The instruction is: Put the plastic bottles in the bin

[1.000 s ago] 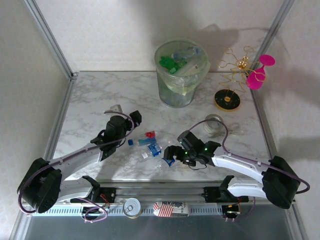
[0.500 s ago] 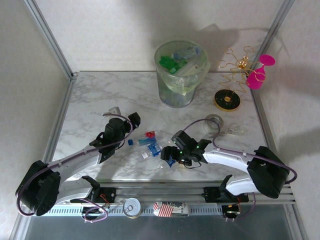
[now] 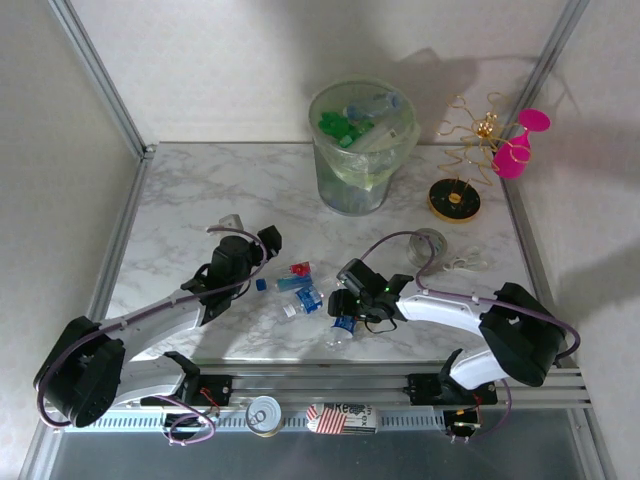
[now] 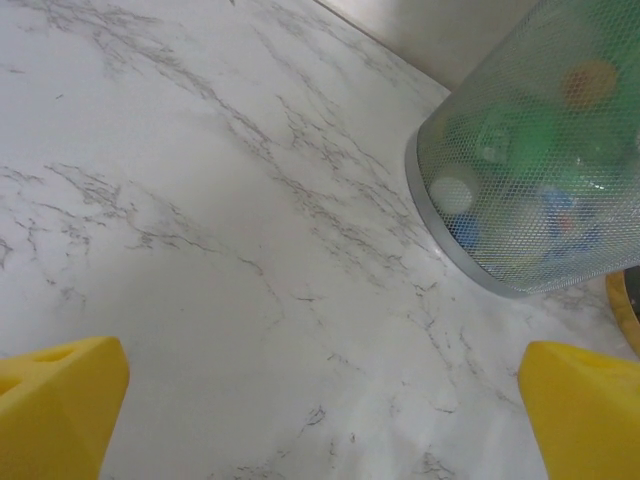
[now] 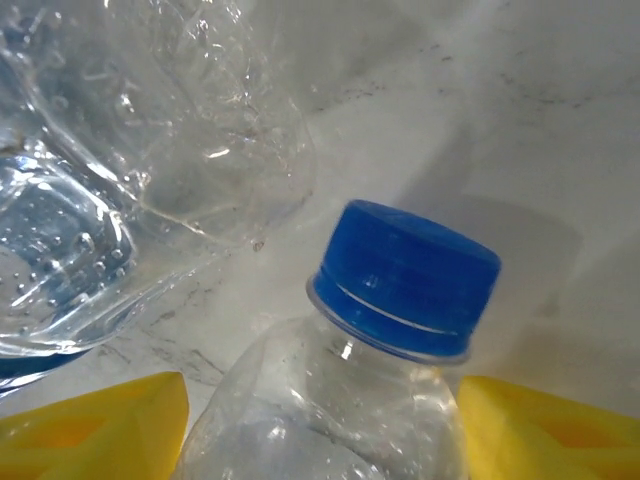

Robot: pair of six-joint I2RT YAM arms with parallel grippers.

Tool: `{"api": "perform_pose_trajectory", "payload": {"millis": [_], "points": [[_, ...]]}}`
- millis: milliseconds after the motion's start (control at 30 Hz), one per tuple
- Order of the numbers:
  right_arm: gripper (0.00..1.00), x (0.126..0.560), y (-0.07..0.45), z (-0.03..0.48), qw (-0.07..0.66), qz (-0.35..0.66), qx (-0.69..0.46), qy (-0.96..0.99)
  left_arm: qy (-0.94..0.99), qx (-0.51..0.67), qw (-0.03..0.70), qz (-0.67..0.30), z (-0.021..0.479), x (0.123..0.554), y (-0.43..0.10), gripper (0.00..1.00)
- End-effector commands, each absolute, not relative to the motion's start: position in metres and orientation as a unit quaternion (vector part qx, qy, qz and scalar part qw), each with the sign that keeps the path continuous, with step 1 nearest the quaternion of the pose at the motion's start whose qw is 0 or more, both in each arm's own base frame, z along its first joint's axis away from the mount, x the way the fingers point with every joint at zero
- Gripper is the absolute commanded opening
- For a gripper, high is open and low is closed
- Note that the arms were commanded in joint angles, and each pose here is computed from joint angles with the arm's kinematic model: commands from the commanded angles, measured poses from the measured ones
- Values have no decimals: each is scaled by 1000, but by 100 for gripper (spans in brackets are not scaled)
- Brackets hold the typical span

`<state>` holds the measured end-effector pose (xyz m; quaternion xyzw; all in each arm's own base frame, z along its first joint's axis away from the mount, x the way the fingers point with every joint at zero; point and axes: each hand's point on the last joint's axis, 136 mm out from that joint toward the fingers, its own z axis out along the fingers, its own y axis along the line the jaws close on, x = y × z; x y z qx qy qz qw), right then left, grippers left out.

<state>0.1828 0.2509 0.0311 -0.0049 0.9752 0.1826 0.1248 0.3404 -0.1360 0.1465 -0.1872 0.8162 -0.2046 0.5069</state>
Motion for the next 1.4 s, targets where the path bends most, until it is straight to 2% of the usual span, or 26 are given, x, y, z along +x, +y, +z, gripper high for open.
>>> {"api": "perform_pose_trajectory", "payload": {"millis": [0, 200, 333, 500, 667, 900, 1367], "points": [[67, 185, 252, 30, 133, 176, -7, 975, 801, -196, 520, -223, 161, 346, -141, 100], [62, 182, 249, 28, 132, 180, 4, 975, 800, -203, 520, -222, 160, 344, -138, 100], [53, 186, 252, 35, 143, 194, 6, 971, 798, -205, 522, -221, 161, 344, -137, 100], [46, 199, 256, 56, 167, 218, 0, 962, 794, -213, 524, -223, 162, 345, -136, 100], [44, 221, 248, 83, 203, 239, 3, 950, 786, -220, 531, -227, 167, 347, -135, 100], [43, 269, 230, 130, 294, 261, 5, 920, 771, -220, 547, -240, 186, 351, -136, 99], [40, 370, 232, 284, 502, 327, 0, 801, 777, -211, 552, -217, 185, 361, -136, 100]]}}
